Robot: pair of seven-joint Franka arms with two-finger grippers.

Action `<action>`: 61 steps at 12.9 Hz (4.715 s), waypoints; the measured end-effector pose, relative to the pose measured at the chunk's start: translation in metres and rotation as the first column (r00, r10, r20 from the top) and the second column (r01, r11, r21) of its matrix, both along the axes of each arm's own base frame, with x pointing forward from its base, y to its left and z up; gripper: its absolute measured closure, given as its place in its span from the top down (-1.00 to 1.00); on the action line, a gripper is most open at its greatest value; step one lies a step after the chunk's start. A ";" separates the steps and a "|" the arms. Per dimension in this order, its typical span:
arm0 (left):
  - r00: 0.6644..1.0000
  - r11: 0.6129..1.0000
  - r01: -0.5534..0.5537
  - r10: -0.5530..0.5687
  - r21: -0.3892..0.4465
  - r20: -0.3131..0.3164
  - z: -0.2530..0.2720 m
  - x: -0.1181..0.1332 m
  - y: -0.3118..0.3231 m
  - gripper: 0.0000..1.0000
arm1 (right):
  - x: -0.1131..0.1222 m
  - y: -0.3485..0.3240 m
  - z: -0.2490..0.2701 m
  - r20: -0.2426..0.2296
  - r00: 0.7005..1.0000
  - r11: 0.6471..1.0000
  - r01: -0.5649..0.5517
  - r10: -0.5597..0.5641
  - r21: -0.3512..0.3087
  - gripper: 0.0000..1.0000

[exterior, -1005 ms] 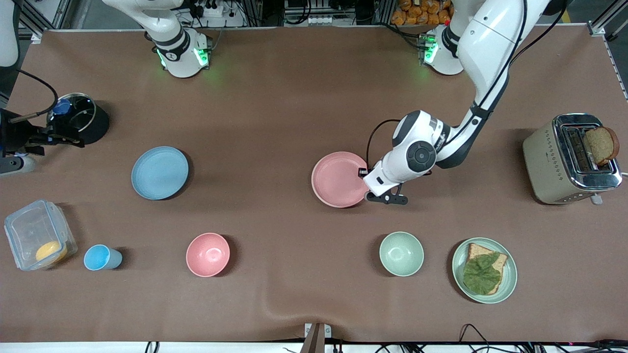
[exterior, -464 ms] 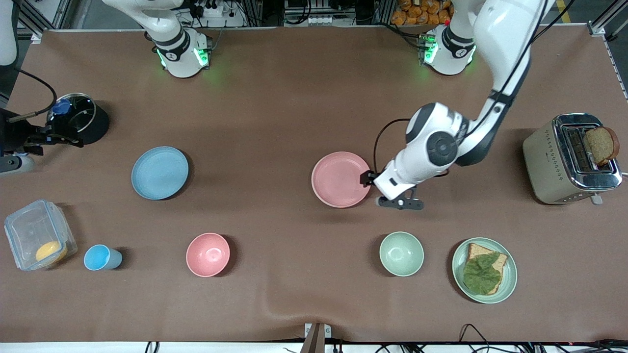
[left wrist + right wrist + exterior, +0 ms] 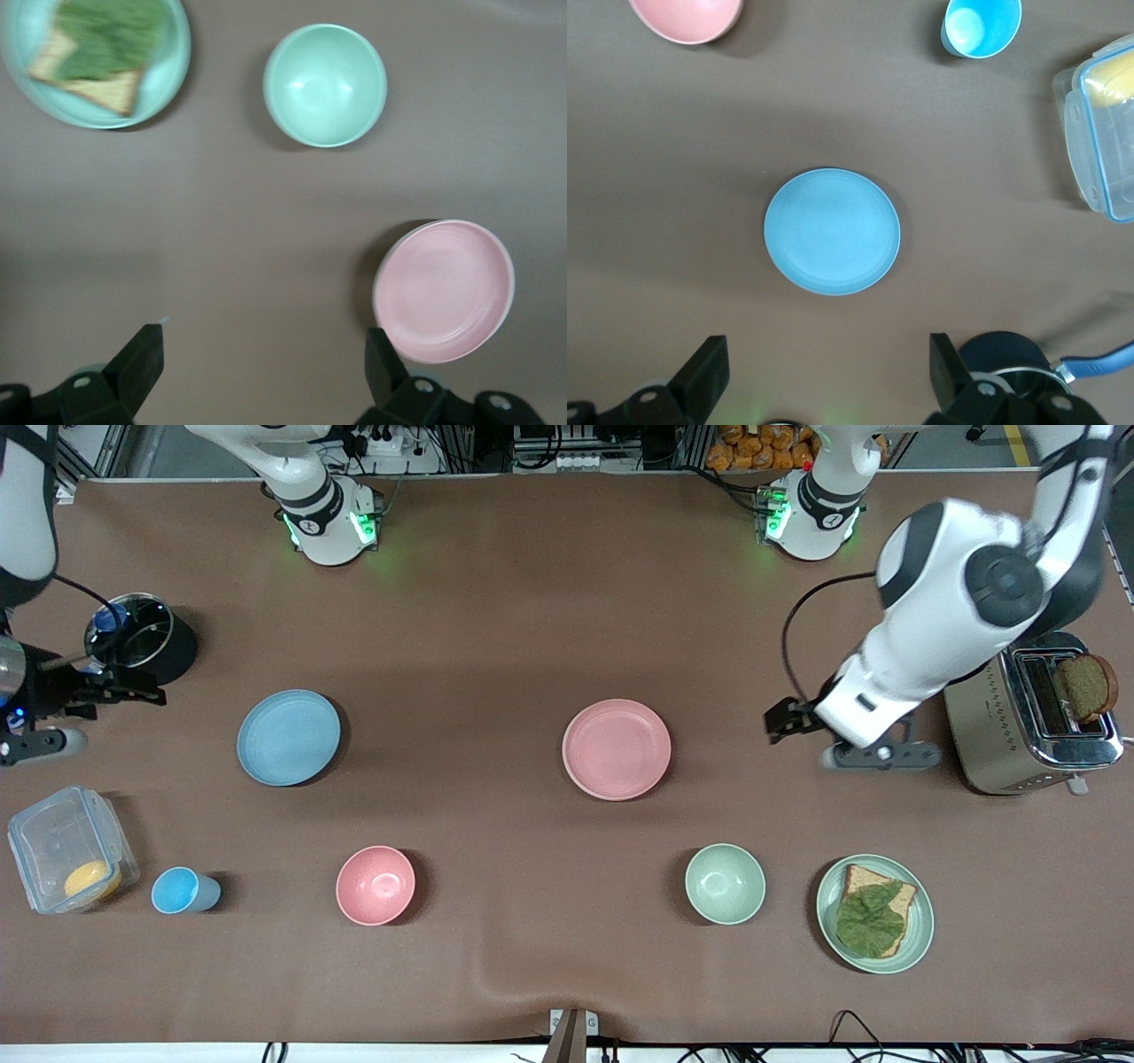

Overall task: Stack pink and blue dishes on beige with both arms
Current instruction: 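Retract the left gripper while the right gripper reaches the blue plate, then grasp the rim of the blue plate with the right gripper, then carry the blue plate with the right gripper onto the pink plate, then lower the blue plate onto the pink plate and open the right gripper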

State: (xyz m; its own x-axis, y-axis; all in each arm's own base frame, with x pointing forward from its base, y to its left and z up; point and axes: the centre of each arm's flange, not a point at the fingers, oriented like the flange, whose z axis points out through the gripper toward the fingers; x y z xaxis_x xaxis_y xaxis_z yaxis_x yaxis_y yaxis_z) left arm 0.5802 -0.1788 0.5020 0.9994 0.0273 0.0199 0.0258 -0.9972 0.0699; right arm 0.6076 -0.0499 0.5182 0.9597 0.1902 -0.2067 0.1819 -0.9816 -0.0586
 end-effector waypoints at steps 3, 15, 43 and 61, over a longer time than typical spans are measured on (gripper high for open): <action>0.999 0.998 -0.027 0.028 0.048 -0.016 0.060 -0.008 0.025 1.00 | 0.007 -0.034 -0.068 -0.033 0.998 0.999 0.053 -0.053 -0.001 1.00; 0.999 0.996 -0.025 0.027 0.086 -0.019 0.126 -0.017 0.105 1.00 | -0.070 -0.098 -0.342 -0.180 0.959 0.970 0.234 -0.219 0.063 0.73; 1.000 0.996 0.002 0.001 0.089 -0.030 0.131 -0.022 0.114 1.00 | -0.037 0.351 -0.277 -0.271 0.882 0.771 0.468 -0.384 0.432 -0.90; 0.999 0.996 -0.008 0.012 0.090 -0.041 0.131 -0.023 0.122 1.00 | -0.052 0.446 -0.282 -0.063 0.863 0.738 0.464 -0.501 0.490 1.00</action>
